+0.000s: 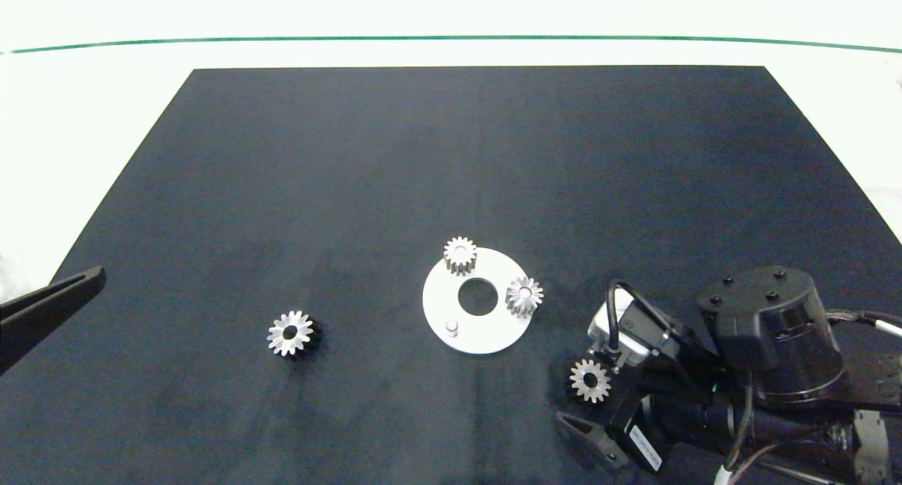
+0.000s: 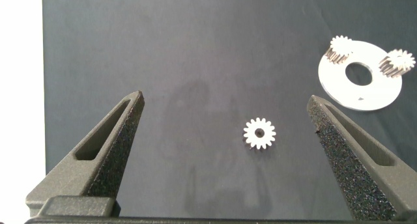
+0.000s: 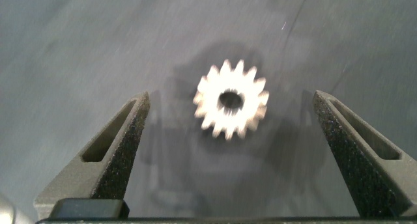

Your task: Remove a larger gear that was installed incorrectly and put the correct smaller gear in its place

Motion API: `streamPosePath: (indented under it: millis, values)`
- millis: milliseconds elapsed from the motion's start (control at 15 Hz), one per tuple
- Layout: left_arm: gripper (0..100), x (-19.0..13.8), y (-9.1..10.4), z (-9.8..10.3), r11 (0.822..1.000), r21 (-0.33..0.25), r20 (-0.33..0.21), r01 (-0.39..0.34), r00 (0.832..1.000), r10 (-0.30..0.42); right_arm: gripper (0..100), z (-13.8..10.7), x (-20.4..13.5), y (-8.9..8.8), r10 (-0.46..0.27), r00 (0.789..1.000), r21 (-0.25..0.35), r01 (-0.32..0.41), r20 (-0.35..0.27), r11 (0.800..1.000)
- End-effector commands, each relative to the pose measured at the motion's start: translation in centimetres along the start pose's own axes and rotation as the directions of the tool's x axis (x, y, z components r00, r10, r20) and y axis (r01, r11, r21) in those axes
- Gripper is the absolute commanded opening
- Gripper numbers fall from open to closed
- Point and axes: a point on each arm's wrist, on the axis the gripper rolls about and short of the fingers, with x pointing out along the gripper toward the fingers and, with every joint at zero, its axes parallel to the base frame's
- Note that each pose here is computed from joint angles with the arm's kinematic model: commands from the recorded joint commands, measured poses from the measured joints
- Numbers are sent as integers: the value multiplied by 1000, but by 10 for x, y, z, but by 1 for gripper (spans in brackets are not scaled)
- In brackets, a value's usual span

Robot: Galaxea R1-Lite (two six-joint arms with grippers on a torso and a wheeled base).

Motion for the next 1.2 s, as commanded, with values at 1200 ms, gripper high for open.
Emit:
streamPosePath:
  millis: [1200]
  values:
    - [100, -2, 0, 2, 1000, 1, 10, -3, 1000, 3, 64, 2, 16, 4, -41, 999, -14, 41, -18, 999]
